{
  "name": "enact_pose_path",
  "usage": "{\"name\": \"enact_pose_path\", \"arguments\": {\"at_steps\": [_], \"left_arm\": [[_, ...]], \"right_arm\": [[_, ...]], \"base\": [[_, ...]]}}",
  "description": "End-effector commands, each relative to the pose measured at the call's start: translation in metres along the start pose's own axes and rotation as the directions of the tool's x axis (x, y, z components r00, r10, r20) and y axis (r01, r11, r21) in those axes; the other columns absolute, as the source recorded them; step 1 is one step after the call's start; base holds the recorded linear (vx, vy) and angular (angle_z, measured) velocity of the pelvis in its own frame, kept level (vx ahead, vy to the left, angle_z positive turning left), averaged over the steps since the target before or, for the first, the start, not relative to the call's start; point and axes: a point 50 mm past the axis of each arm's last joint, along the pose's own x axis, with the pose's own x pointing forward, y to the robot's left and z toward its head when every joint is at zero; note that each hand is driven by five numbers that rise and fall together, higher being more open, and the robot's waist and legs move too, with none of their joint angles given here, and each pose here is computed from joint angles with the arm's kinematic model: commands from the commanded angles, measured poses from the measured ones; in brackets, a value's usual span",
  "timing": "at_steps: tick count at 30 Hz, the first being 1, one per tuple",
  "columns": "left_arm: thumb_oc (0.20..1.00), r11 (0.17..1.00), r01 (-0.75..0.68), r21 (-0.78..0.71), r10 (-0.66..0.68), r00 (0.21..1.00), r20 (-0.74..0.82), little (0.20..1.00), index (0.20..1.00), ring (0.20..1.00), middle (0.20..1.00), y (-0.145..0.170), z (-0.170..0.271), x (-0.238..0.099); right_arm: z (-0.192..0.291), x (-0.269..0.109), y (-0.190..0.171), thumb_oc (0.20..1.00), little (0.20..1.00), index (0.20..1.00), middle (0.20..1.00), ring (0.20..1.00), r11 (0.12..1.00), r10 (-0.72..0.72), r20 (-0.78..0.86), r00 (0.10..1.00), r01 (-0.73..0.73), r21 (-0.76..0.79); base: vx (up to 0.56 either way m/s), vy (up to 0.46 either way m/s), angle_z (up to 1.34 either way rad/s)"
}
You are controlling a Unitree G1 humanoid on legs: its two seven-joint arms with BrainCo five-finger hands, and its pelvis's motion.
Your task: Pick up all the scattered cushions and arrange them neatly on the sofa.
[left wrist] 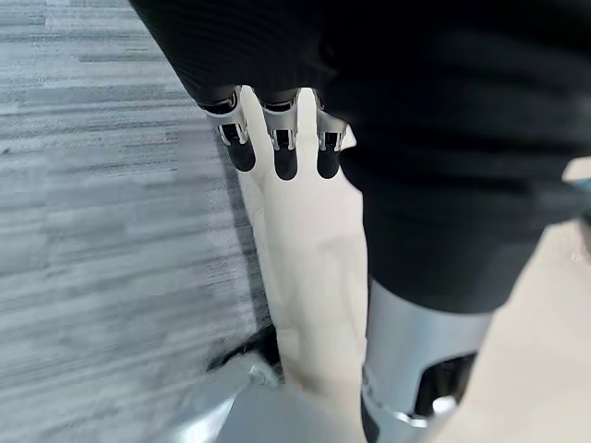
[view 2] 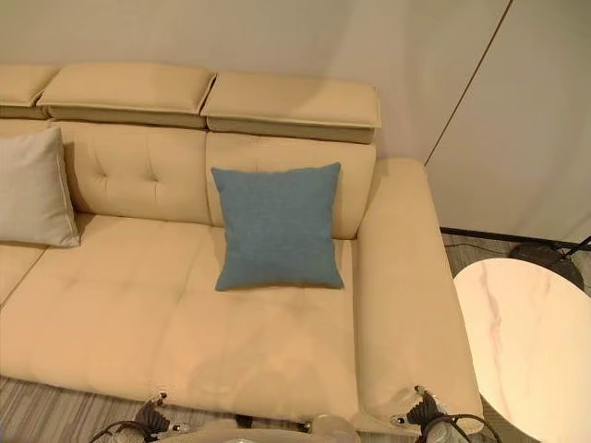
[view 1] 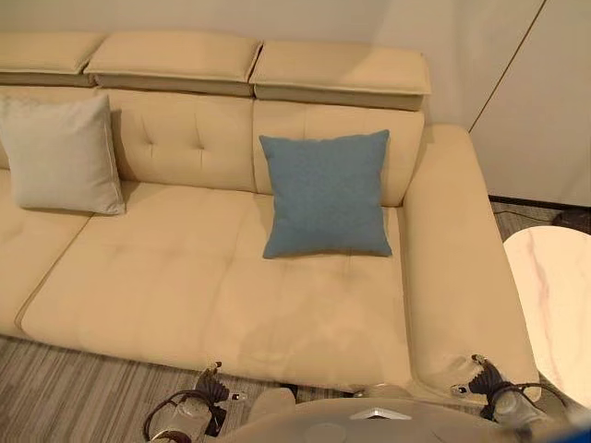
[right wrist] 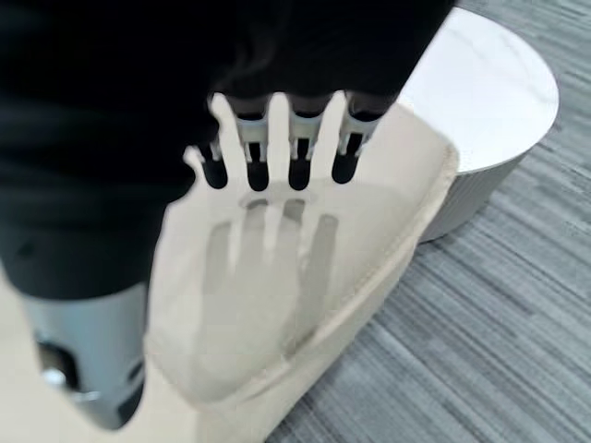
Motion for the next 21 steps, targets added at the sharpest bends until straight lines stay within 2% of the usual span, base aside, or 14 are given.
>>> {"name": "enact_pose_path", "arguments": {"at_steps": [1, 6, 15, 21], "left_arm": [[1.000, 0.999, -0.033, -0.042, 0.035, 0.999, 0.042, 1.000, 1.000, 1.000, 1.000, 0.010, 0.014, 0.003], [1.000, 0.999, -0.018, -0.039, 0.020, 0.999, 0.050, 1.000, 1.000, 1.000, 1.000, 0.004, 0.019, 0.004], [1.000, 0.999, -0.028, -0.042, 0.031, 0.996, 0.079, 1.000, 1.000, 1.000, 1.000, 0.007, 0.037, 0.008], [1.000, 0.999, -0.034, -0.022, 0.036, 0.997, 0.071, 1.000, 1.000, 1.000, 1.000, 0.009, 0.039, 0.009]], "right_arm": [[0.014, 0.003, -0.001, 1.000, 1.000, 1.000, 1.000, 1.000, 1.000, -0.012, 0.022, 1.000, 0.012, 0.026], [0.016, 0.003, 0.002, 1.000, 1.000, 1.000, 1.000, 1.000, 1.000, 0.001, 0.012, 1.000, -0.001, 0.027], [0.021, 0.003, 0.012, 1.000, 1.000, 1.000, 1.000, 1.000, 0.999, 0.043, -0.012, 0.999, -0.044, -0.033], [0.018, 0.002, 0.018, 1.000, 1.000, 1.000, 1.000, 1.000, 0.998, 0.057, -0.027, 0.998, -0.057, 0.031]], "base": [[-0.05, 0.070, 0.17], [-0.09, 0.127, 0.13], [-0.19, 0.099, -0.27], [-0.04, -0.057, -0.02]]}}
